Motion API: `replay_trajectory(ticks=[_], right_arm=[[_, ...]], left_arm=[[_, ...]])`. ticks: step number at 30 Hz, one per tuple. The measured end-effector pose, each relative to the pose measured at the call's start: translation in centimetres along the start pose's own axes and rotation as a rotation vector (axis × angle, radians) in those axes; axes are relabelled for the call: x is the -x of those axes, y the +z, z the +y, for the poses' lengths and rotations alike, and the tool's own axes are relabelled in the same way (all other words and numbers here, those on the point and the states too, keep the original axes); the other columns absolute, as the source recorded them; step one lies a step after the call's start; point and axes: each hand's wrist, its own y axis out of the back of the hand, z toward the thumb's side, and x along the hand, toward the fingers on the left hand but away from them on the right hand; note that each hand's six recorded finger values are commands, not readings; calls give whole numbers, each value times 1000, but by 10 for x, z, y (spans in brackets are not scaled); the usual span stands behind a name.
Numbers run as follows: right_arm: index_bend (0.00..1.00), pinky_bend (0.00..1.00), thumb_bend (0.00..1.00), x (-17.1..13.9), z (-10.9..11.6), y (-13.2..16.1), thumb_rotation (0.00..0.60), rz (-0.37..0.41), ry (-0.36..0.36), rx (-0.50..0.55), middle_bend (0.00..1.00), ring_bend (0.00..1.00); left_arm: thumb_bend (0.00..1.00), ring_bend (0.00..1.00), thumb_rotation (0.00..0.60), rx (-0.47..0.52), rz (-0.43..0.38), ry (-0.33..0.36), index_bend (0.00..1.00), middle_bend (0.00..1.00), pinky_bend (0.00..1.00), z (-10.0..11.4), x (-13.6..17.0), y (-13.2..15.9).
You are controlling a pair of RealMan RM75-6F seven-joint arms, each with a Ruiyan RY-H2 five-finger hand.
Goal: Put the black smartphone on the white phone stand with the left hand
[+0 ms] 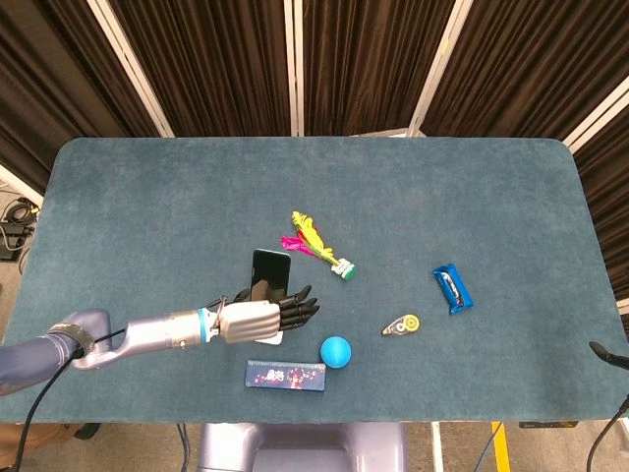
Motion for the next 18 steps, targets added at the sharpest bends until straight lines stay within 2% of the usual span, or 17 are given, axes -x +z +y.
replay_trajectory(ticks=[4, 8, 10, 14, 18], right_arm=[[0, 0, 0, -1, 0, 0, 600, 1, 2, 2, 0, 0], [0, 0, 0, -2, 0, 3, 600, 11, 4, 4, 0, 0], [0, 0, 0, -3, 0, 4, 600, 16, 5, 5, 0, 0], [0, 0, 0, -3, -2, 7, 600, 27, 11, 3, 0, 0], [0, 0, 0, -4, -4, 12, 600, 42, 17, -3, 0, 0]], left_arm=[[0, 0, 600, 51, 89, 57, 4, 0, 56, 14, 6, -19], [0, 0, 600, 129, 239, 114, 3, 0, 38, 31, 21, -50], [0, 0, 600, 186, 315, 120, 10, 0, 26, 35, 28, -62], [0, 0, 600, 357, 506, 98, 57, 0, 3, 37, 45, -85], [0, 0, 600, 578, 691, 61, 37, 0, 0, 36, 62, -97]])
